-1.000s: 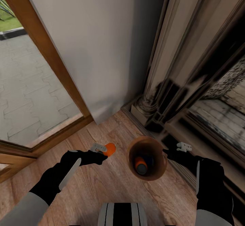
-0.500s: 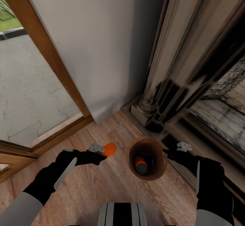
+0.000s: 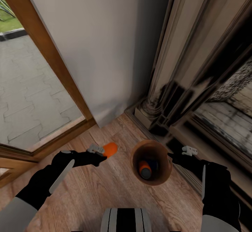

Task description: Put the three can of soda from the living room inside the tash can in the kitchen.

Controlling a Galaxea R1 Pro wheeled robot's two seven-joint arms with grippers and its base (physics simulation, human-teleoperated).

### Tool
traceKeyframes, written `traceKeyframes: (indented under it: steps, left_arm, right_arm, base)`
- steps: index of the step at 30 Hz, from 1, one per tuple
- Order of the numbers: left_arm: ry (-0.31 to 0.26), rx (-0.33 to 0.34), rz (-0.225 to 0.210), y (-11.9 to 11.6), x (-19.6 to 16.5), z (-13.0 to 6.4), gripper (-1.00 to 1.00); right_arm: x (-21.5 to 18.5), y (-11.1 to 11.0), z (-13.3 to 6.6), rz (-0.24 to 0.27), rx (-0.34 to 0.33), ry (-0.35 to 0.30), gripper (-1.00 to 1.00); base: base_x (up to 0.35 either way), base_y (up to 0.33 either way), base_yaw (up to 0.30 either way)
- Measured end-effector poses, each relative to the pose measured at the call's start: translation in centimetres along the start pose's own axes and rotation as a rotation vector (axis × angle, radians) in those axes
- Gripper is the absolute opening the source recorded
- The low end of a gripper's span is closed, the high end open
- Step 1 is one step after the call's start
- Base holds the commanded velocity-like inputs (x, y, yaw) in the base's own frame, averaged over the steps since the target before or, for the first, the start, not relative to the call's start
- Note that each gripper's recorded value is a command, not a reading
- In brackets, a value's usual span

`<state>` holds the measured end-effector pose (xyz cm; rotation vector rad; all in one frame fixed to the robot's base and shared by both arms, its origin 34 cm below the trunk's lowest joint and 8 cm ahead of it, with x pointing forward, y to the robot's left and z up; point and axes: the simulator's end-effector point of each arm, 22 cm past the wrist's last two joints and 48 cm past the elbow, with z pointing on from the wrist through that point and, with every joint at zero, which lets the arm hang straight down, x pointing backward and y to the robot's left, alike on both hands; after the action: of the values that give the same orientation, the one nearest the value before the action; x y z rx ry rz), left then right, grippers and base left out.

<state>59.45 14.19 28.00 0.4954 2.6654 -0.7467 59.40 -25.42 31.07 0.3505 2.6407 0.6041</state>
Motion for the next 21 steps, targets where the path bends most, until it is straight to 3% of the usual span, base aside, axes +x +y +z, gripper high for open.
traceKeyframes:
  steps: [4,8,11,21]
  left_arm:
    - [-0.007,0.008,0.023,-0.6,-0.5,-0.3,-1.0]
    - [0.046,0.042,0.094,-2.9,1.1,0.3,-1.0]
    - [0.057,0.024,0.133,-2.0,1.4,-0.7,-1.0]
    - [0.055,0.022,0.146,-2.0,1.4,-1.0,-1.0]
  right_arm:
    - [0.0,0.0,0.0,0.0,0.0,0.0,-1.0]
    - [0.0,0.0,0.0,-0.001,0.0,0.0,-1.0]
    - [0.0,0.1,0.0,0.0,-0.002,-0.002,-1.0]
    - [-0.9,0.3,-0.7,-0.004,0.003,-0.02,-1.0]
  base:
    - [0.0,0.0,0.0]
    - [0.0,0.0,0.0]
    - [0.0,0.0,0.0]
    - [0.0,0.0,0.0]
